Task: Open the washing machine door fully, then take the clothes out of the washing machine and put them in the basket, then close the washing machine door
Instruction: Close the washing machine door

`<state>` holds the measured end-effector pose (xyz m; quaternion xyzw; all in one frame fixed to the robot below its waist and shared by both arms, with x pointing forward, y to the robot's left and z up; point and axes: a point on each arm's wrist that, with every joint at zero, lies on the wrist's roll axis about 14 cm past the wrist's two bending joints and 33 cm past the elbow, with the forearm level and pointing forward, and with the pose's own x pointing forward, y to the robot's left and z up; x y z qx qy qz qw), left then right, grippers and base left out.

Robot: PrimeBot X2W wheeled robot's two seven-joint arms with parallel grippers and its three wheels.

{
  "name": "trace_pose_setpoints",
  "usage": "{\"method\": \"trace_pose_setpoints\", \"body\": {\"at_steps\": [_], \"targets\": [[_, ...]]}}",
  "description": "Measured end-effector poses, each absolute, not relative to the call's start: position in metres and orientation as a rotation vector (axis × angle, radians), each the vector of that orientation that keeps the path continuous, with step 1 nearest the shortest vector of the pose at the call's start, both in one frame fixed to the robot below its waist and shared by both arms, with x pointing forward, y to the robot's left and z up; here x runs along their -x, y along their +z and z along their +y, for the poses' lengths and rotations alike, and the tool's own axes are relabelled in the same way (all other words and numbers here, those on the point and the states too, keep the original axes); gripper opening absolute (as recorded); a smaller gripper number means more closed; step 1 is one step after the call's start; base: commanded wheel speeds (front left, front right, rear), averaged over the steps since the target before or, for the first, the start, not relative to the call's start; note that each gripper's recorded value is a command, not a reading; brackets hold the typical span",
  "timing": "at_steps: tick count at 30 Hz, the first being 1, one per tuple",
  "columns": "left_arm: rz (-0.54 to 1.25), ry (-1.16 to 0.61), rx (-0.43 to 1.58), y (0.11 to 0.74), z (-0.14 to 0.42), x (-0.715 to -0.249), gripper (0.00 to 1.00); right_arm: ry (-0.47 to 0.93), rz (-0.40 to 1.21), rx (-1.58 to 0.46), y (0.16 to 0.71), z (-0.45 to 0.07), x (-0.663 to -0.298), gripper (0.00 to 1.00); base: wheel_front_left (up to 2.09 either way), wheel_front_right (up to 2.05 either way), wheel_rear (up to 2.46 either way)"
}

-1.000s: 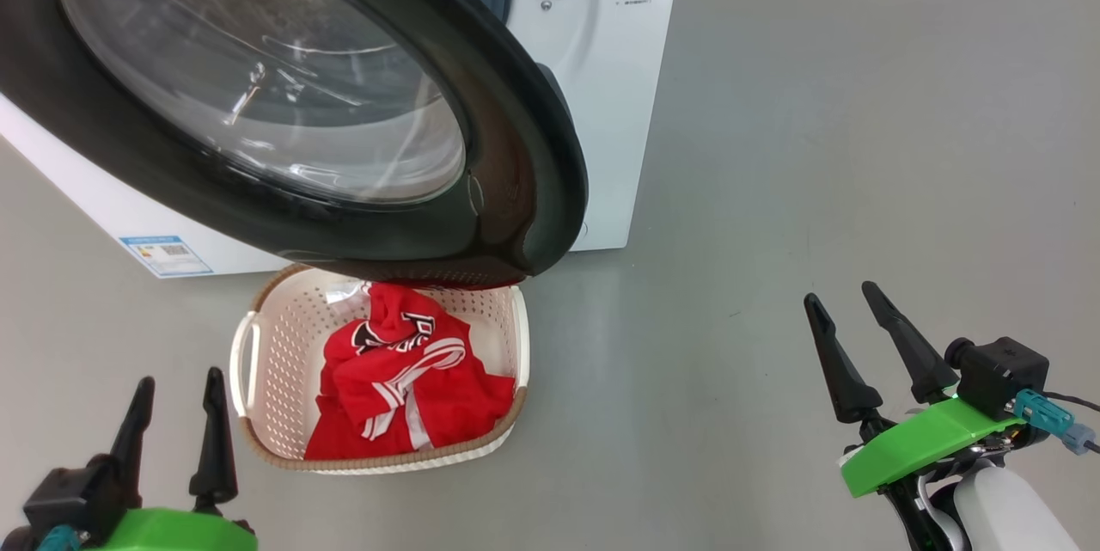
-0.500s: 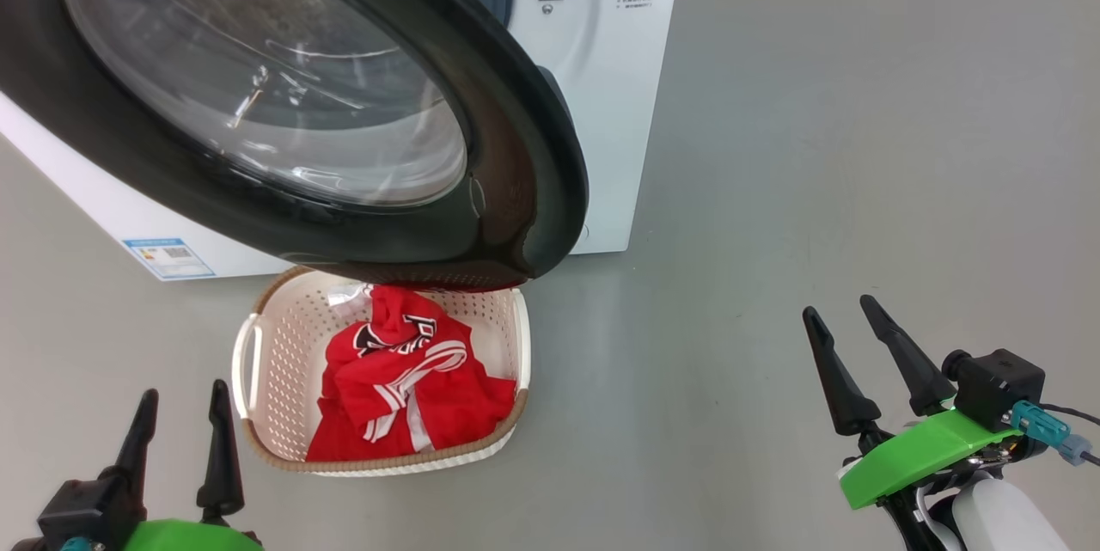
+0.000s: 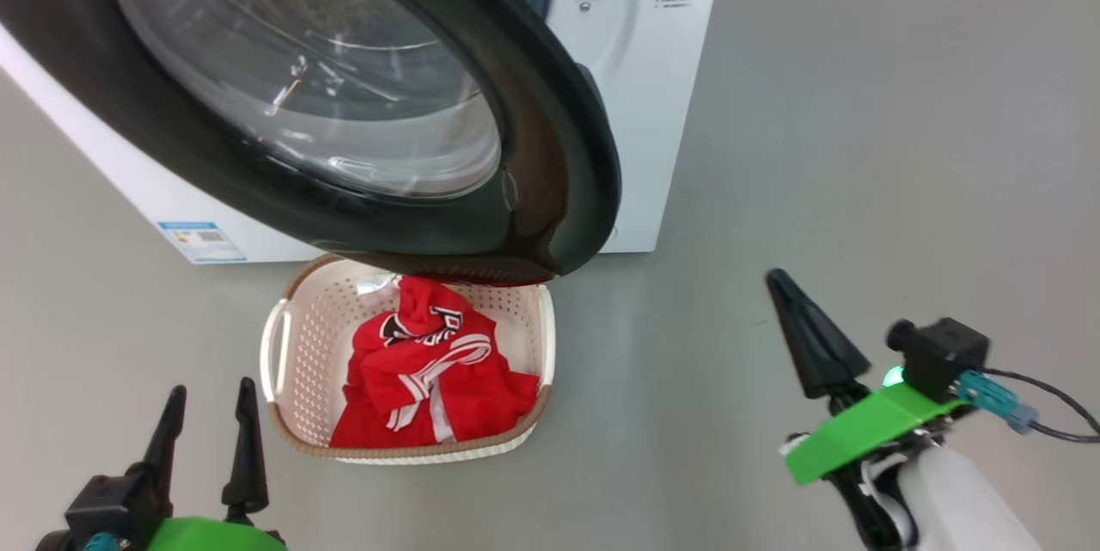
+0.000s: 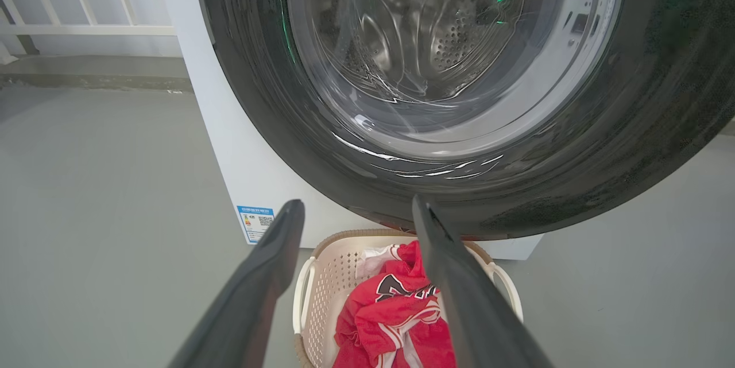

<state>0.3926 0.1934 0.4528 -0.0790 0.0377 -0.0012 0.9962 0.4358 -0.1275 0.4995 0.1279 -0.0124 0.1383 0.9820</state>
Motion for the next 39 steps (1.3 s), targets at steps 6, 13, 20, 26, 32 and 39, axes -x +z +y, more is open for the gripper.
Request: {"method": "trace_pose_setpoints", "body": {"at_steps": [6,13,20,26,32,39], "targets": [[0.083,0.024,0.180,0.450,0.199,-0.388,1.00,0.404,-0.045,-0.295,0.512,-0.078,-0.445,0.00,0.00,0.00,0.00],[0.094,0.034,0.194,0.445,0.199,-0.388,1.00,0.522,-0.054,-0.310,0.520,-0.034,-0.459,0.00,0.00,0.00,0.00],[0.082,0.042,0.208,0.448,0.201,-0.397,1.00,0.560,-0.057,-0.326,0.522,-0.015,-0.483,0.00,0.00,0.00,0.00],[0.078,0.059,0.218,0.448,0.207,-0.400,1.00,0.570,-0.053,-0.335,0.518,-0.007,-0.501,0.00,0.00,0.00,0.00],[0.088,0.075,0.228,0.444,0.211,-0.400,1.00,0.545,-0.063,-0.357,0.517,-0.009,-0.522,0.00,0.00,0.00,0.00],[0.074,0.063,0.227,0.447,0.209,-0.411,1.00,0.514,-0.094,-0.364,0.522,-0.016,-0.551,0.00,0.00,0.00,0.00]]}}
